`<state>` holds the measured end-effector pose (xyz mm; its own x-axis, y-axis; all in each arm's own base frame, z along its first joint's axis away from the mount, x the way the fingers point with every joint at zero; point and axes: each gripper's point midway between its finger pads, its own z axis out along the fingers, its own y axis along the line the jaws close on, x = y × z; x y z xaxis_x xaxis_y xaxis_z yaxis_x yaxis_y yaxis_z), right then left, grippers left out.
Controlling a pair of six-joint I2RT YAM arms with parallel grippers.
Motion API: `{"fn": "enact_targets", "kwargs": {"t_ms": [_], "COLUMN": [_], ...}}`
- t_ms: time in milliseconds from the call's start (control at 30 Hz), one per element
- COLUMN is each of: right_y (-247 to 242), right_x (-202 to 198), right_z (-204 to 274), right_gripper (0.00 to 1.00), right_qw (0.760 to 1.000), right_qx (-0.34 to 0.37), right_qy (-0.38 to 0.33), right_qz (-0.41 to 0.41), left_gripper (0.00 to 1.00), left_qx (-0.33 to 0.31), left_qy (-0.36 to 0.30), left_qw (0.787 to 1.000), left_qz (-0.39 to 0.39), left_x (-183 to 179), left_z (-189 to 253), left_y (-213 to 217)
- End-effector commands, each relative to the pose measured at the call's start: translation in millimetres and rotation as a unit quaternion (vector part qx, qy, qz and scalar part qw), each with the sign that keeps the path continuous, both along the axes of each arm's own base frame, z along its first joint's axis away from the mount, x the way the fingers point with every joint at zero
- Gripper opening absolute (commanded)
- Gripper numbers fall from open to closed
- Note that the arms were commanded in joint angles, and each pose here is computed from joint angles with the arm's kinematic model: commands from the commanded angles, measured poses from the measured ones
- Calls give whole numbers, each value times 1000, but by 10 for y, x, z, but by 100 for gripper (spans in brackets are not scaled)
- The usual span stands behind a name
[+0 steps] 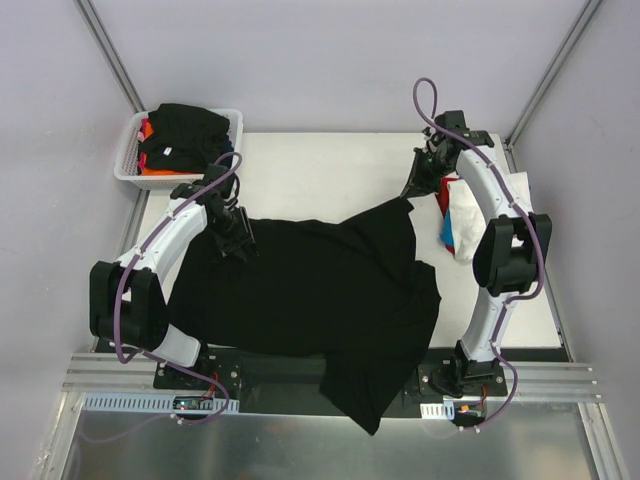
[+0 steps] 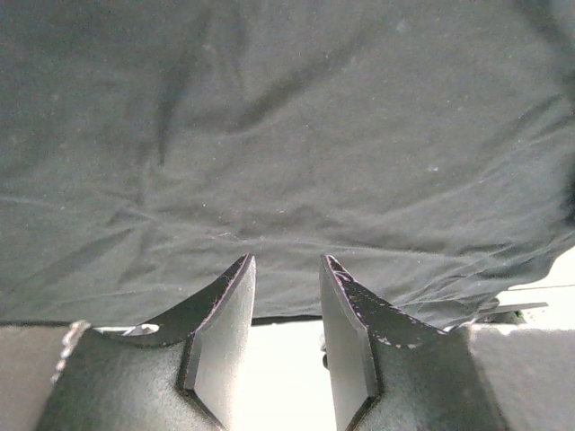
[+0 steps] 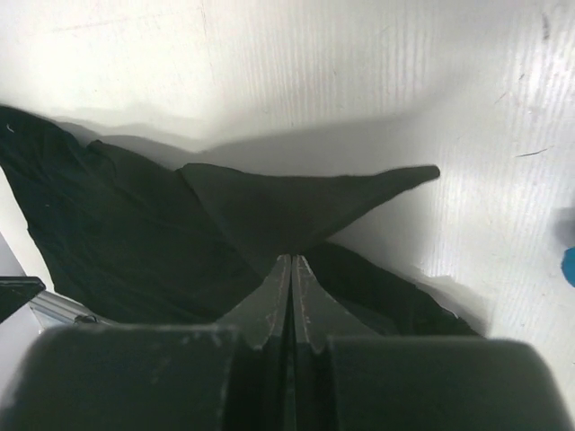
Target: Fold and stack the t-shirts
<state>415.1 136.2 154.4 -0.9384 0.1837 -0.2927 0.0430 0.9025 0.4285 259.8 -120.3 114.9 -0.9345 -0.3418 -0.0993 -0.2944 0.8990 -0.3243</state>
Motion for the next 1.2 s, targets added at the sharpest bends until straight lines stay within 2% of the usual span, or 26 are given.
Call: {"fn": "enact_targets", "kwargs": {"t_ms": [0, 133, 267, 500, 767, 933, 1167], "right_y": [-238, -376, -539, -707, -749, -777, -714], "right_x": [88, 237, 362, 538, 776, 933, 1037], "right_z": [317, 543, 552, 305, 40, 179, 518], "right_gripper": [1, 1, 1, 1, 1, 1, 1], "right_qw": [999, 997, 997, 997, 997, 994, 988], "right_qx": [-22, -21, -26, -24, 2, 19, 48], "right_qy": [-32, -58, -56, -38, -32, -64, -119], "right_qz": [-23, -39, -49, -62, -77, -91, -88], "left_gripper": [35, 35, 35, 35, 35, 35, 35], "left_qx": [-11, -11, -15, -19, -22, -24, -26], "left_qy": [-12, -14, -17, -16, -1, 7, 4], "left_qw": [1000, 1000, 1000, 1000, 1000, 1000, 1000], "left_qz": [-1, 1, 3, 9, 17, 17, 16], "left_x": [13, 2, 14, 24, -129, -182, -74], "left_z": [47, 46, 64, 74, 11, -14, 30], "left_y": [-54, -49, -63, -78, -62, -64, -93]}}
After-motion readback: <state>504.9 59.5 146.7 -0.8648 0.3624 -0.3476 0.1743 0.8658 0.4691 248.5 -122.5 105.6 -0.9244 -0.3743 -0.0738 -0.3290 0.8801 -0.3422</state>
